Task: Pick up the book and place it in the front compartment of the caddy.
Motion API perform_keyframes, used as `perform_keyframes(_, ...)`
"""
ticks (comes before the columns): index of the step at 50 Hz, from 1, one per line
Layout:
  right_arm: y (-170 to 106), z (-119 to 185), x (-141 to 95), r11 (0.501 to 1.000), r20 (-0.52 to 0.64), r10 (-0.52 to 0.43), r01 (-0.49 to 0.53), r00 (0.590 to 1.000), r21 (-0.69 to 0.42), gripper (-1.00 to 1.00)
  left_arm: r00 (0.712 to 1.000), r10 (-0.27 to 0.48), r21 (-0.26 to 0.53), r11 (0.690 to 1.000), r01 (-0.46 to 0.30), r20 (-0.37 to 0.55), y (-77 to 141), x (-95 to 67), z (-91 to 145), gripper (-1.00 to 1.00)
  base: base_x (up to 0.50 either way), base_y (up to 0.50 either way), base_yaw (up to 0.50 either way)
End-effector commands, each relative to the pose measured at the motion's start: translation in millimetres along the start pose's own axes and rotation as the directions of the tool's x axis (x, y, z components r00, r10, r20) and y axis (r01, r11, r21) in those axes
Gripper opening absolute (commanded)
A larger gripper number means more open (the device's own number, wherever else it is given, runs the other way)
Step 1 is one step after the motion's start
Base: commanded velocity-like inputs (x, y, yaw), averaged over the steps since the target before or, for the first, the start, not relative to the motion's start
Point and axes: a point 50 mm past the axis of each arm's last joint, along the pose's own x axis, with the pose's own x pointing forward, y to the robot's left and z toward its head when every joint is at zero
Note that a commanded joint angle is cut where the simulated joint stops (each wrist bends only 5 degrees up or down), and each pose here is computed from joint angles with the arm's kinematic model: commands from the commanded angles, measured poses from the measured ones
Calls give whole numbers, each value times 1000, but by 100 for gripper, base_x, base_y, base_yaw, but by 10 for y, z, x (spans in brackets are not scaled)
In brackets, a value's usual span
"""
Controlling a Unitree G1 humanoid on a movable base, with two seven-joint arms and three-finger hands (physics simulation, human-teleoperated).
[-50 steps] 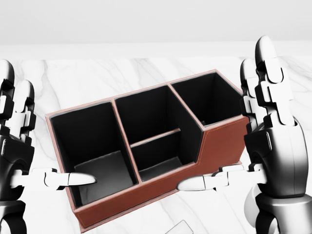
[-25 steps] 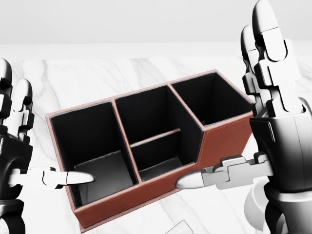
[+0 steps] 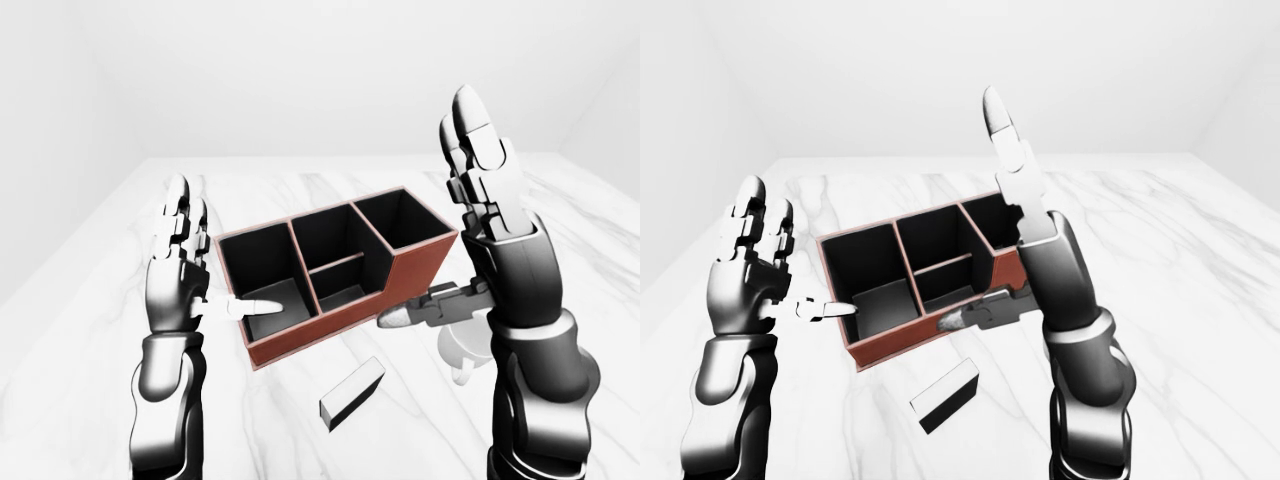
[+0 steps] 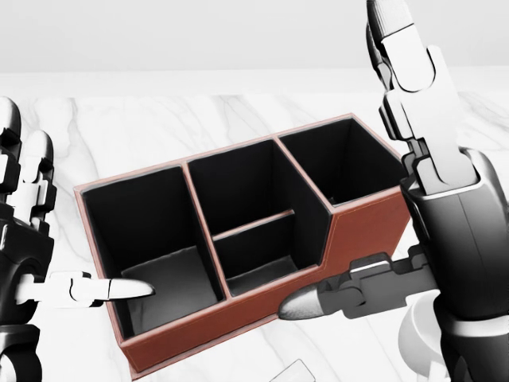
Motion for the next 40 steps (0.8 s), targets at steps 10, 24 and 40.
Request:
perform_keyframes(10,77,115,-4,985,4,103,-102,995,-138,100,1000,1,1,1000,-1,6,3,-2,15,100,0,0,0)
perform_keyframes(24,184,152,-45,964,-35,176,-180,984,-197,100,1000,-1,2,1000,1,6,1,-6,18,100,0,0,0)
perform_keyframes(40,320,102,-213,944,-145,252,-276,957,-182,100,1000,1,1,1000,-1,-12,4,1,-29,100,0,0,0)
